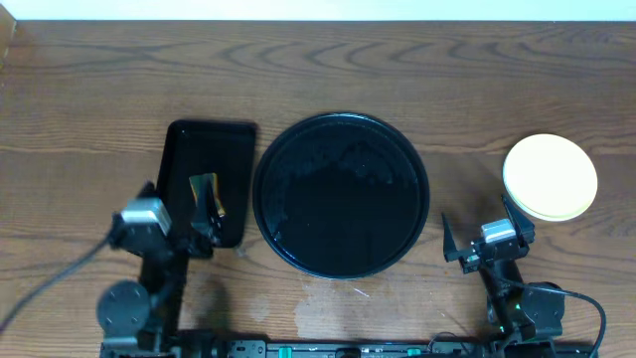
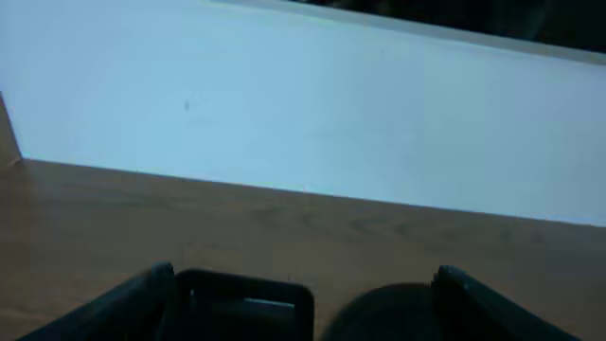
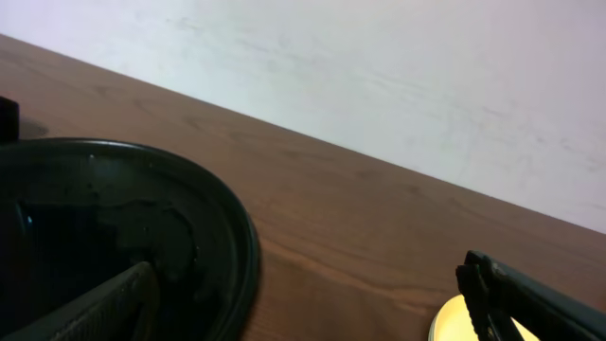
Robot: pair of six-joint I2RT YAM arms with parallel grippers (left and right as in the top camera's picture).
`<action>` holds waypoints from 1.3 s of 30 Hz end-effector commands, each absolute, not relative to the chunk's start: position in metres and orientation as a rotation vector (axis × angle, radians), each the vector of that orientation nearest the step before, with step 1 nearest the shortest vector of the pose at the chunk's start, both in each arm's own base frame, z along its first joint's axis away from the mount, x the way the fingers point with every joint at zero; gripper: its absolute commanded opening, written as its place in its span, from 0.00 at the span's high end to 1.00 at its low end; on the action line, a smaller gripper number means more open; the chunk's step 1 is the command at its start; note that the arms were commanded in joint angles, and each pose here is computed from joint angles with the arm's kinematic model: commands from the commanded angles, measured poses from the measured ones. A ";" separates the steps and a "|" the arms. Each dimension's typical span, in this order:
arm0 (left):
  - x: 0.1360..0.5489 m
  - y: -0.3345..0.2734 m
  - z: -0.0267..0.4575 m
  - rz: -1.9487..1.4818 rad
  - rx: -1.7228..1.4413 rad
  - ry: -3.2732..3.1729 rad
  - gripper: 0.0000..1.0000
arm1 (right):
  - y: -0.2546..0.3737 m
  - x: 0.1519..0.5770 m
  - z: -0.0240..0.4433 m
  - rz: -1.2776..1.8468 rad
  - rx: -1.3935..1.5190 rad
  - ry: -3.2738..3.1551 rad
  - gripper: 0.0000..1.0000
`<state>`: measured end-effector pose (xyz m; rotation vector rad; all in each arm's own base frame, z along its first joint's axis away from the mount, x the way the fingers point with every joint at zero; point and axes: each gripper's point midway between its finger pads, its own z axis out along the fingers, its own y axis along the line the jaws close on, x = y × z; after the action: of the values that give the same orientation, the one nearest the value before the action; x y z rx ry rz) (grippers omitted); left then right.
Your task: Clean dirty plates on tray and stack at the side
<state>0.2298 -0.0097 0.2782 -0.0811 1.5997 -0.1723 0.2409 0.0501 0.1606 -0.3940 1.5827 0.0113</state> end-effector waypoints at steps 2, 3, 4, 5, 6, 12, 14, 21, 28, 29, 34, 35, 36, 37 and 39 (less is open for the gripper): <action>0.222 -0.007 0.253 -0.145 -0.070 1.539 0.14 | 0.048 0.241 0.160 0.007 -0.381 1.586 0.01; 0.220 -0.007 0.248 -0.146 -0.069 1.529 0.13 | 0.048 0.241 0.160 0.006 -0.381 1.586 0.01; 0.223 -0.007 0.243 -0.143 -0.070 1.537 0.13 | 0.048 0.241 0.160 0.006 -0.381 1.586 0.01; 0.226 -0.006 0.237 -0.142 -0.075 1.551 0.14 | 0.048 0.241 0.160 0.006 -0.381 1.586 0.01; 0.228 -0.007 0.231 -0.148 -0.080 1.562 0.14 | 0.048 0.241 0.160 0.006 -0.381 1.586 0.01; 0.239 -0.004 0.200 -0.136 -0.093 1.574 0.13 | 0.048 0.241 0.160 0.006 -0.381 1.586 0.01; 0.243 -0.004 0.184 -0.136 -0.095 1.588 0.13 | 0.048 0.241 0.160 0.006 -0.381 1.586 0.01; 0.244 -0.005 0.140 -0.136 -0.104 1.709 0.13 | 0.048 0.241 0.160 0.006 -0.381 1.586 0.01; 0.244 -0.005 0.139 -0.136 -0.104 1.715 0.13 | 0.048 0.241 0.160 0.006 -0.381 1.586 0.01; 0.244 -0.005 0.139 -0.136 -0.104 1.716 0.13 | 0.048 0.241 0.160 0.007 -0.381 1.586 0.01; 0.244 -0.005 0.138 -0.136 -0.104 1.717 0.13 | 0.048 0.241 0.160 0.006 -0.381 1.586 0.01; 0.244 -0.005 0.138 -0.136 -0.104 1.717 0.13 | 0.048 0.241 0.160 0.006 -0.381 1.586 0.01; 0.244 -0.005 0.138 -0.136 -0.104 1.717 0.13 | 0.048 0.241 0.160 0.007 -0.381 1.586 0.01; 0.244 -0.005 0.138 -0.136 -0.104 1.717 0.13 | 0.048 0.241 0.160 0.006 -0.381 1.586 0.01; 0.244 -0.005 0.138 -0.136 -0.104 1.717 0.13 | 0.048 0.241 0.160 0.007 -0.381 1.586 0.01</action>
<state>0.2455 -0.0026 0.1523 -0.1155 1.6693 -0.1344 0.2409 0.0500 0.1607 -0.3936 1.5824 0.0109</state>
